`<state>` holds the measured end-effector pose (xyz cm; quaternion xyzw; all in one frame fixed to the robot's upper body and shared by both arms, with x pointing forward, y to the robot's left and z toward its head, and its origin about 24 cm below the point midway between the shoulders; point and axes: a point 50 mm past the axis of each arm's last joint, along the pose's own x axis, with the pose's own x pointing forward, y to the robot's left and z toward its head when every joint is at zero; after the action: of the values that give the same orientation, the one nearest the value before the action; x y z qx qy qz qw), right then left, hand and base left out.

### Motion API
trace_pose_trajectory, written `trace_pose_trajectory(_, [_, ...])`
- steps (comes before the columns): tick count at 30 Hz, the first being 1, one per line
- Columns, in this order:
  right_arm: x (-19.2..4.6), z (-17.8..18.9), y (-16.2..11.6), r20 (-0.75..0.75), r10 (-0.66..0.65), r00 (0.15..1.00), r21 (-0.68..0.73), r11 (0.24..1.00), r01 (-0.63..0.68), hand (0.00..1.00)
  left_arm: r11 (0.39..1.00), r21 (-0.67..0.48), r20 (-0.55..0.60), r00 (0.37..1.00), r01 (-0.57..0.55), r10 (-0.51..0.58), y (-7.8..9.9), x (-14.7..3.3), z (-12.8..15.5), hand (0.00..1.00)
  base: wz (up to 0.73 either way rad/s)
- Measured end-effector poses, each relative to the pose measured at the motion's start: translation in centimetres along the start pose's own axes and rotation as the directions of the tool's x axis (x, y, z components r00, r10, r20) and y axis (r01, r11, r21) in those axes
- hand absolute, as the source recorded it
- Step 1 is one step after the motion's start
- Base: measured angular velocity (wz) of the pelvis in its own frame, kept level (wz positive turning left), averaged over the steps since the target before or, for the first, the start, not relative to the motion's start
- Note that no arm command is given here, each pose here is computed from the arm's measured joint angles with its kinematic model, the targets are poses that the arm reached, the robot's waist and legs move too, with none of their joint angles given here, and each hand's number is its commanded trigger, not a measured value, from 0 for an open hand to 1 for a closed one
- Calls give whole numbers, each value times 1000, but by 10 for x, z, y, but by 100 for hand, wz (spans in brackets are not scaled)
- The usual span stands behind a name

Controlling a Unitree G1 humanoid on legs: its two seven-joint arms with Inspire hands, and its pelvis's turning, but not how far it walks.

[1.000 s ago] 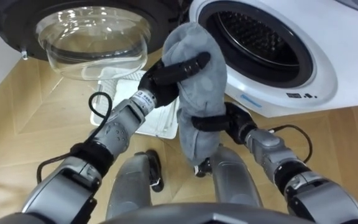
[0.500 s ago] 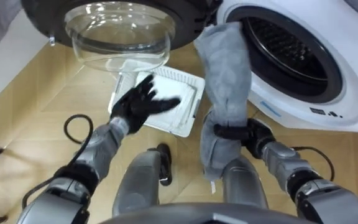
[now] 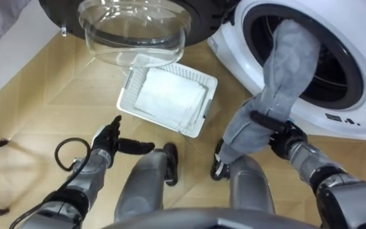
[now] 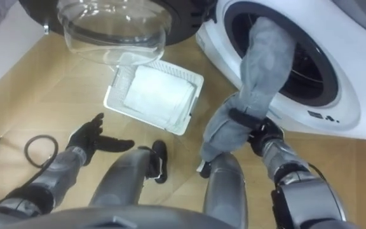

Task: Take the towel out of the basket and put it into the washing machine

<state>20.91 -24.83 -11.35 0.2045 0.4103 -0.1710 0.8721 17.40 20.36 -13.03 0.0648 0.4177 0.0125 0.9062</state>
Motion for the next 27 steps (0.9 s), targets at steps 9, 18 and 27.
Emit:
trace_pose_trajectory(9, [-4, 33, -25, 48, -89, 995, 297, 952, 71, 100, 998, -6, -43, 997, -57, 57, 14, -3, -9, 0, -1])
trace_pose_trajectory(18, [-3, 61, -12, 47, -108, 993, 493, 867, 71, 100, 989, 2, -30, 988, -149, 149, 23, -4, -5, 0, 1])
trace_pose_trajectory(27, [-5, 101, 18, 43, -64, 997, 725, 689, 13, 0, 964, -26, 7, 965, -264, 264, 36, -9, -1, 0, 2])
